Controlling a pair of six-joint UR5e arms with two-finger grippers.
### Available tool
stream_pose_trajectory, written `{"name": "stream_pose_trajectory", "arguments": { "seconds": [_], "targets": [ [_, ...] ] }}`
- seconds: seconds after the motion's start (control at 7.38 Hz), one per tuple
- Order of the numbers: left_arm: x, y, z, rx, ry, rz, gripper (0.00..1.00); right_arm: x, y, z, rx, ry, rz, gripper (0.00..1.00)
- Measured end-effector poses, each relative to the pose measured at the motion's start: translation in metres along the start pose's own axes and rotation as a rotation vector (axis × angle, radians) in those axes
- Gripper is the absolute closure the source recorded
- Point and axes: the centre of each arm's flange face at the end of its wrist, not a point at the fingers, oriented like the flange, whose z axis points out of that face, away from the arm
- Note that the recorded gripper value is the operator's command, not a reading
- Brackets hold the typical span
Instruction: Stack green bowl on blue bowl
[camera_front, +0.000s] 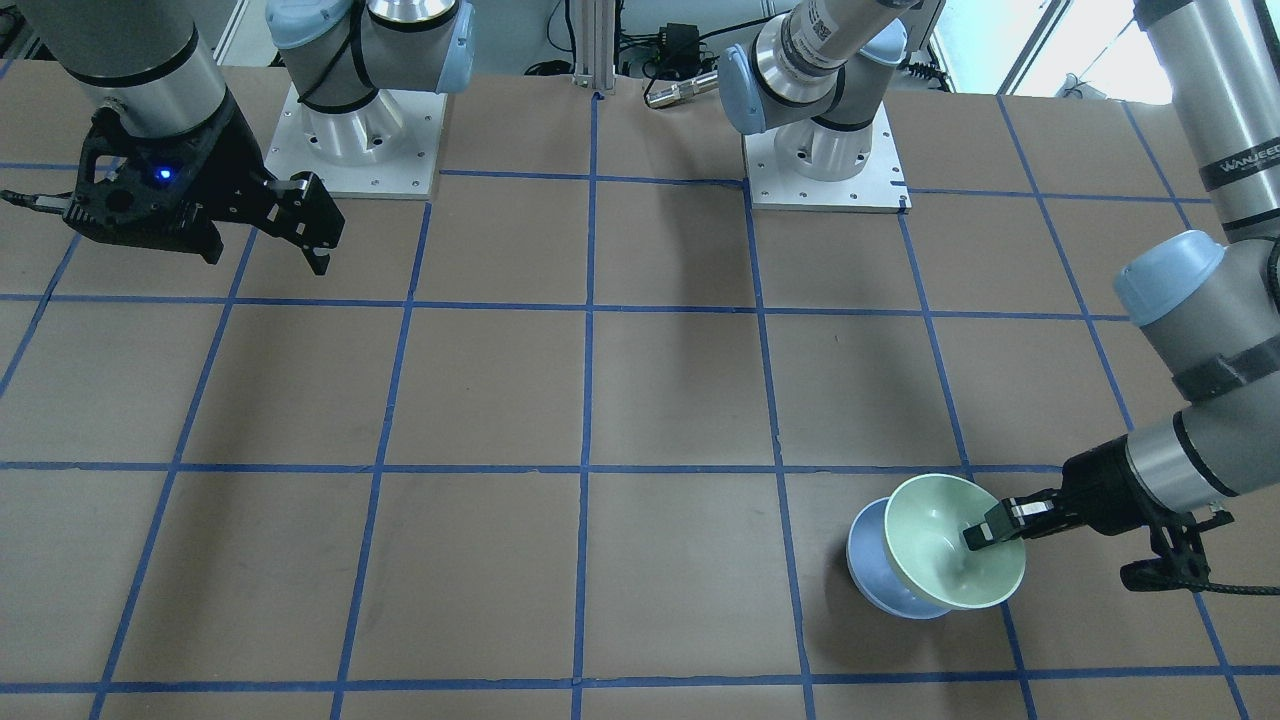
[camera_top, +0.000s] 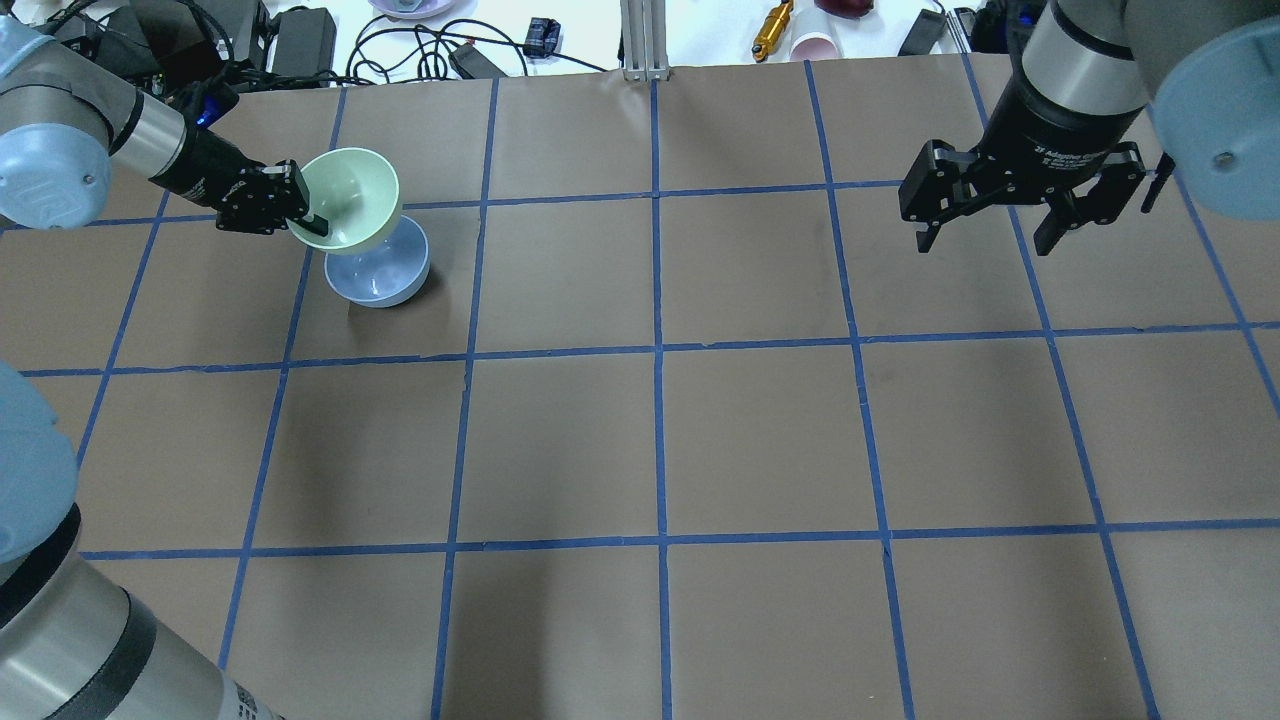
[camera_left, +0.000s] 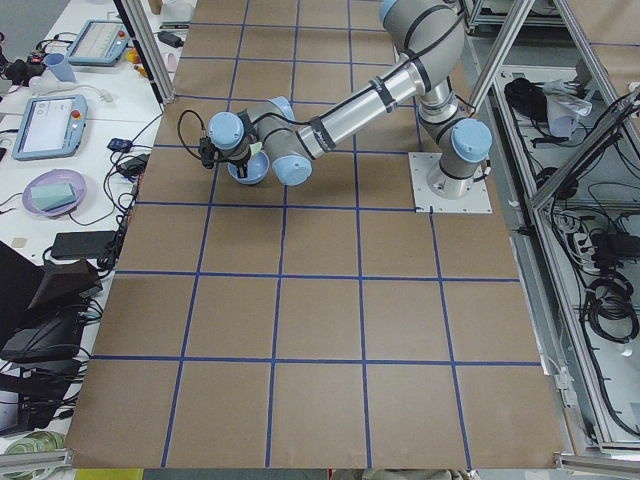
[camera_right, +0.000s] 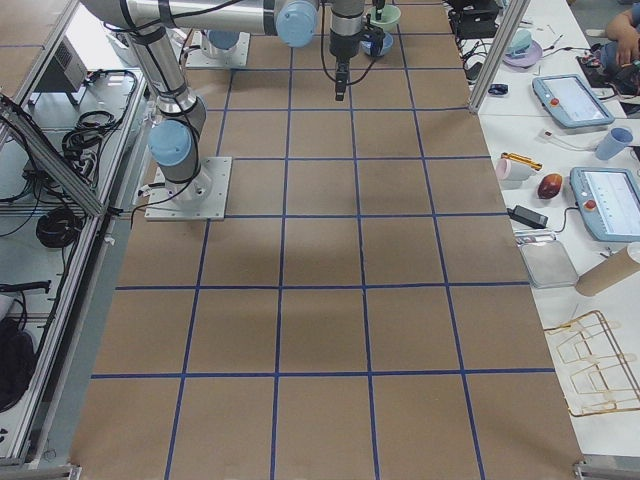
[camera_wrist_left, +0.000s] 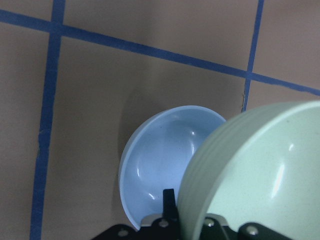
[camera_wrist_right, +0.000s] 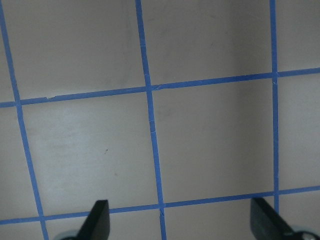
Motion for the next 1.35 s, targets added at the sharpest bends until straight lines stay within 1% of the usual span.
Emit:
{"name": "stream_pose_trajectory", "arguments": {
  "seconds": [0.14, 0.27, 0.41, 0.54, 0.68, 1.08, 1.35],
  "targets": [
    [-0.0001, 0.0001, 0.0002, -0.001, -0.001, 0.0, 0.92, 0.0, 0.0, 0.0, 0.0, 0.0, 0.0, 0.0],
    [-0.0007, 0.0004, 0.0003, -0.003, -0.007, 0.0, 0.85, 0.0, 0.0, -0.0001, 0.0, 0.0, 0.0, 0.0],
    [-0.0019, 0.0008, 0.0005, -0.007, -0.017, 0.0, 0.6, 0.0, -0.0001, -0.0001, 0.0, 0.0, 0.0, 0.0],
    [-0.0027, 0.0013, 0.001, -0.01, -0.024, -0.002, 0.38, 0.0, 0.0, -0.0001, 0.0, 0.0, 0.0, 0.0],
    [-0.003, 0.0016, 0.0013, -0.011, -0.026, -0.006, 0.23, 0.0, 0.0, -0.0002, 0.0, 0.0, 0.0, 0.0],
    [-0.0029, 0.0016, 0.0014, -0.011, -0.025, -0.019, 0.23, 0.0, -0.0001, -0.0002, 0.0, -0.001, 0.0, 0.0],
    [0.0028, 0.0021, -0.0077, 0.001, -0.029, -0.028, 0.17, 0.0, 0.0, -0.0002, 0.0, 0.0, 0.0, 0.0]
  ]
}}
